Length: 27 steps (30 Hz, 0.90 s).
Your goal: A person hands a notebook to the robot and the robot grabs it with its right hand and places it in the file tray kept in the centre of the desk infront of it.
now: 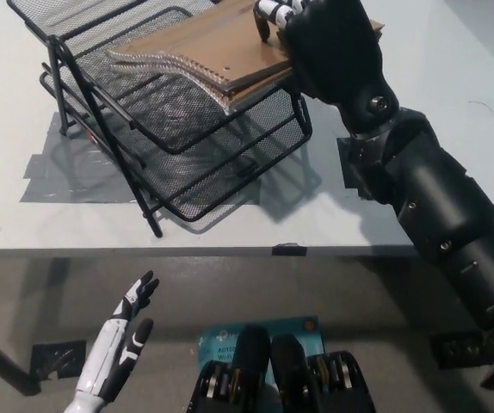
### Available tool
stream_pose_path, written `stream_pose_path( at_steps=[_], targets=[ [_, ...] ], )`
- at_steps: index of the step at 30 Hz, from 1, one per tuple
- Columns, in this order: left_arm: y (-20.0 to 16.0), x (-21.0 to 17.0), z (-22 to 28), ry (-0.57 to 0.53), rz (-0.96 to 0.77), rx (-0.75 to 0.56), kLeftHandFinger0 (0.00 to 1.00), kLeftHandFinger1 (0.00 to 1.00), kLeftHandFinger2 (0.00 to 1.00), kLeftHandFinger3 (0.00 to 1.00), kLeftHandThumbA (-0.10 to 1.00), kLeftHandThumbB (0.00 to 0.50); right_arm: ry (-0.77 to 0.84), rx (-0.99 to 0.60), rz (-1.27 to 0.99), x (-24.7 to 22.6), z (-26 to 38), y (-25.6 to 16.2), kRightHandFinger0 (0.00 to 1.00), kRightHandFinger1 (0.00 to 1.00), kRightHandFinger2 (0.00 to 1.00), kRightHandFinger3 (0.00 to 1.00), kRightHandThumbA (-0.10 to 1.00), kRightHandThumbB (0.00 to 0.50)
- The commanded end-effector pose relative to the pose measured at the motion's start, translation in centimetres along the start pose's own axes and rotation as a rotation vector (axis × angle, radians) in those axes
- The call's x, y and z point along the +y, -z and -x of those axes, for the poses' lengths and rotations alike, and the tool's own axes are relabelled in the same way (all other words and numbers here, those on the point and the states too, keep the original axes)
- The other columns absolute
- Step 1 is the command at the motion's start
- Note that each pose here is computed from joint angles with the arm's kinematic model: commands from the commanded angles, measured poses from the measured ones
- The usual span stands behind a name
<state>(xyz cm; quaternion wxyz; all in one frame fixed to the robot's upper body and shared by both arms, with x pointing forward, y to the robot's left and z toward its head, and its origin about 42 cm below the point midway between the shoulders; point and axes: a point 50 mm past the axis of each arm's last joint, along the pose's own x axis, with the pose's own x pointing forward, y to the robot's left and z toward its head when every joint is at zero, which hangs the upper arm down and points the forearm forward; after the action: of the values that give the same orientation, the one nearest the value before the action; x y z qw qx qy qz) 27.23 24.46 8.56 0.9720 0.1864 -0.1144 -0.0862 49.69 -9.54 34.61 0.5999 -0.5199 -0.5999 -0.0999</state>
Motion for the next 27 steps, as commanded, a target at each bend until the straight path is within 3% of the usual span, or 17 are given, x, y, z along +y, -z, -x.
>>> stream_pose_path(
  at_steps=[1, 4, 10, 11, 13, 15, 16, 20, 21, 23, 24, 25, 27],
  targets=[
    [-1.1, 0.5, -0.6, 0.008, -0.020, -0.066, 1.00, 1.00, 1.00, 1.00, 1.00, 0.320, 0.293, 0.067, 0.050, -2.3, -6.1, -0.1, 0.00, 0.00, 0.00, 0.06, 0.60, 0.000],
    [-1.1, 0.5, -0.6, 0.007, -0.014, -0.065, 1.00, 1.00, 1.00, 1.00, 1.00, 0.320, 0.328, 0.096, 0.052, -2.2, -6.5, -0.3, 0.00, 0.00, 0.00, 0.14, 0.57, 0.000],
    [-1.2, 0.5, -0.5, 0.010, -0.015, -0.069, 1.00, 1.00, 1.00, 1.00, 1.00, 0.324, 0.388, 0.137, 0.029, -2.0, -7.0, -0.6, 0.00, 0.00, 0.00, 0.07, 0.47, 0.000],
    [-1.3, 0.5, -0.6, 0.010, -0.017, -0.068, 1.00, 1.00, 1.00, 1.00, 1.00, 0.326, 0.397, 0.141, 0.026, -1.9, -7.0, -0.8, 0.00, 0.00, 0.00, 0.17, 0.47, 0.000],
    [-1.3, 0.5, -0.6, 0.011, -0.020, -0.069, 1.00, 1.00, 1.00, 1.00, 1.00, 0.326, 0.400, 0.141, 0.025, -1.8, -7.1, -0.9, 0.00, 0.00, 0.00, 0.21, 0.47, 0.000],
    [-1.3, 0.6, -0.8, 0.010, -0.028, -0.081, 1.00, 1.00, 1.00, 1.00, 1.00, 0.321, 0.382, 0.140, 0.037, -1.6, -7.3, -1.0, 0.00, 0.00, 0.00, 0.13, 0.50, 0.000],
    [-1.3, 0.6, -0.8, 0.010, -0.029, -0.081, 1.00, 1.00, 1.00, 1.00, 1.00, 0.321, 0.375, 0.140, 0.032, -1.5, -7.2, -1.1, 0.00, 0.00, 0.00, 0.03, 0.53, 0.000],
    [-1.4, 0.5, -0.8, 0.009, -0.030, -0.071, 1.00, 1.00, 1.00, 1.00, 1.00, 0.330, 0.333, 0.134, 0.015, -0.6, -6.4, -1.3, 0.00, 0.00, 0.00, 0.00, 0.58, 0.000],
    [-1.4, 0.5, -0.8, 0.012, -0.031, -0.068, 1.00, 1.00, 1.00, 1.00, 1.00, 0.330, 0.300, 0.131, 0.011, 0.0, -5.9, -1.4, 0.00, 0.00, 0.01, 0.21, 0.55, 0.000],
    [-1.4, 0.6, -0.8, 0.015, -0.033, -0.066, 1.00, 1.00, 1.00, 1.00, 1.00, 0.331, 0.268, 0.119, 0.014, 0.7, -5.4, -1.5, 0.00, 0.00, 0.00, 0.31, 0.41, 0.000],
    [-1.5, 0.6, -0.8, 0.015, -0.037, -0.066, 1.00, 1.00, 1.00, 1.00, 1.00, 0.330, 0.250, 0.109, 0.017, 1.1, -5.0, -1.6, 0.00, 0.00, 0.00, 0.21, 0.32, 0.001],
    [-1.5, 0.6, -0.8, 0.015, -0.038, -0.065, 1.00, 1.00, 1.00, 1.00, 1.00, 0.330, 0.240, 0.103, 0.018, 1.3, -4.9, -1.6, 0.00, 0.00, 0.00, 0.18, 0.30, 0.000],
    [-1.5, 0.6, -0.9, 0.016, -0.032, -0.066, 1.00, 1.00, 1.00, 1.00, 1.00, 0.326, 0.211, 0.092, 0.015, 1.8, -4.4, -1.8, 0.00, 0.00, 0.00, 0.01, 0.32, 0.000]
  ],
)
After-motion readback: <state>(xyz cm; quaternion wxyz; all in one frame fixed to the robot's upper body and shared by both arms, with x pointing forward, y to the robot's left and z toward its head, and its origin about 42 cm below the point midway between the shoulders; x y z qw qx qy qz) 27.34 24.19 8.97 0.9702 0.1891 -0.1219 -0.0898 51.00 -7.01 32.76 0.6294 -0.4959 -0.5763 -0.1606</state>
